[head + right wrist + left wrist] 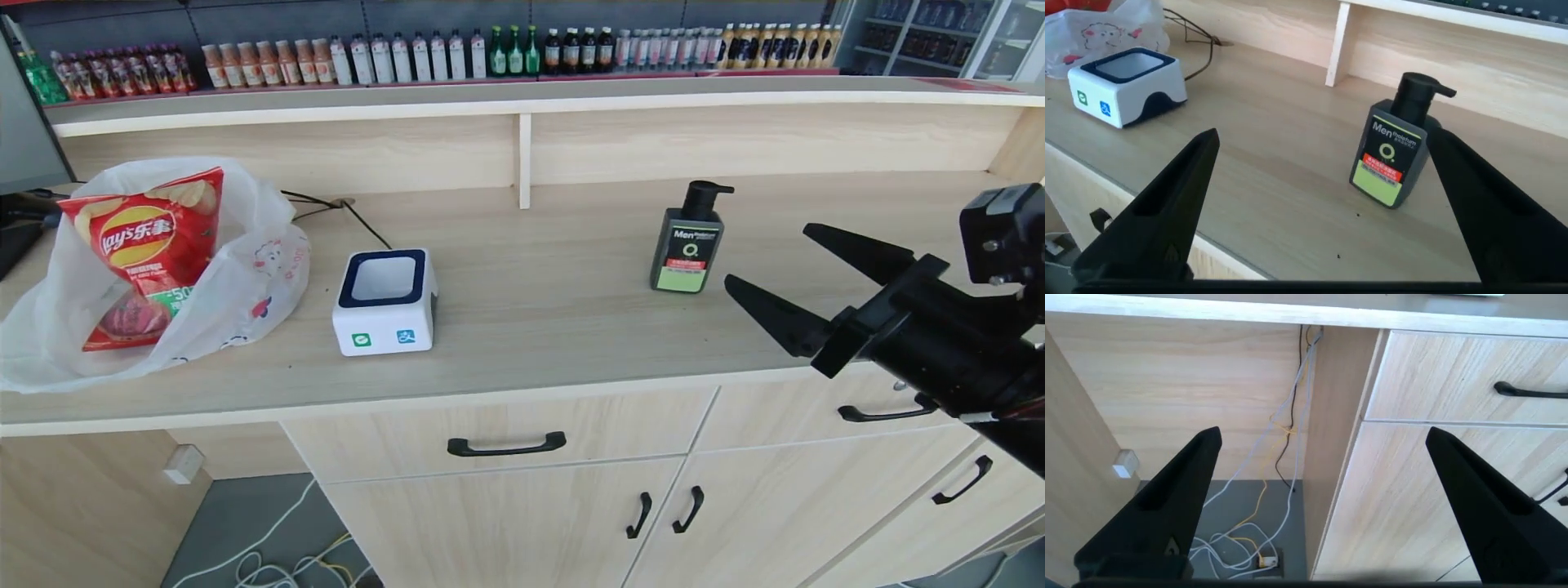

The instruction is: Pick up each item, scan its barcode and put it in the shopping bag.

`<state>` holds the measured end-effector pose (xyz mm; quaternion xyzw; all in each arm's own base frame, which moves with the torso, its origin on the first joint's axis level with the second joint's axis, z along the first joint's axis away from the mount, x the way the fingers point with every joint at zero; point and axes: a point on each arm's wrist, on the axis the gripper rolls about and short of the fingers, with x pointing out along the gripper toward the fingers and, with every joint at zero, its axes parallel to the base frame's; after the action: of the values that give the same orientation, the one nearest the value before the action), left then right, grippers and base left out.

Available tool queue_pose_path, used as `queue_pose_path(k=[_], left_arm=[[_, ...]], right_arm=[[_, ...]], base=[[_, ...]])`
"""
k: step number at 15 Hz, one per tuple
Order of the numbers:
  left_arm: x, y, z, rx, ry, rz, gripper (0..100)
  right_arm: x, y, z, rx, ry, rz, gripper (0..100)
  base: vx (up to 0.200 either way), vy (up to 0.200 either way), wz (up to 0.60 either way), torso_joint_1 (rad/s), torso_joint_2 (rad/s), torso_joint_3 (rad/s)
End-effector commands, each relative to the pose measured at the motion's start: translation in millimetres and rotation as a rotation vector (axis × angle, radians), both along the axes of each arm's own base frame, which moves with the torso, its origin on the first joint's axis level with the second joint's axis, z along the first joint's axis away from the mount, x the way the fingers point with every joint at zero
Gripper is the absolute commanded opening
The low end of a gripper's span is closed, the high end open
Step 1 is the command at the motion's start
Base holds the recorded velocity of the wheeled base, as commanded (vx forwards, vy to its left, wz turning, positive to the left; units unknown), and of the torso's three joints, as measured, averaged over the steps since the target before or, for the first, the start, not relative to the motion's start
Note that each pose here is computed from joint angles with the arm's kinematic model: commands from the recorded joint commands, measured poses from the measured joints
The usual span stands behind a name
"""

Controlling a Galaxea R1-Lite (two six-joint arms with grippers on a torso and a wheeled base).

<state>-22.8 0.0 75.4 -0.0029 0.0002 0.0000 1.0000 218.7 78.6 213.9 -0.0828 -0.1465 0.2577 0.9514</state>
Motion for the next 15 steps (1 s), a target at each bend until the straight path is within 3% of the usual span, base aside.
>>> queue_pose_path(k=[1,10,15], left_arm=[[0,0.0,0.0,0.0,0.0,0.0,100],[0,0.0,0.0,0.007,0.0,0.0,100],[0,0.0,0.0,0.007,0.0,0.0,100]], right_arm=[[20,-6,8,0.003,-0.03,-0.055,100],[64,0,2,0.037,-0.001,-0.217,100],[68,2,4,0.05,-0.009,-0.208,100]], base=[[0.0,0.0,0.0,0.0,0.0,0.0],[0.0,0.0,0.0,0.0,0.0,0.0],[0.0,0.0,0.0,0.0,0.0,0.0]])
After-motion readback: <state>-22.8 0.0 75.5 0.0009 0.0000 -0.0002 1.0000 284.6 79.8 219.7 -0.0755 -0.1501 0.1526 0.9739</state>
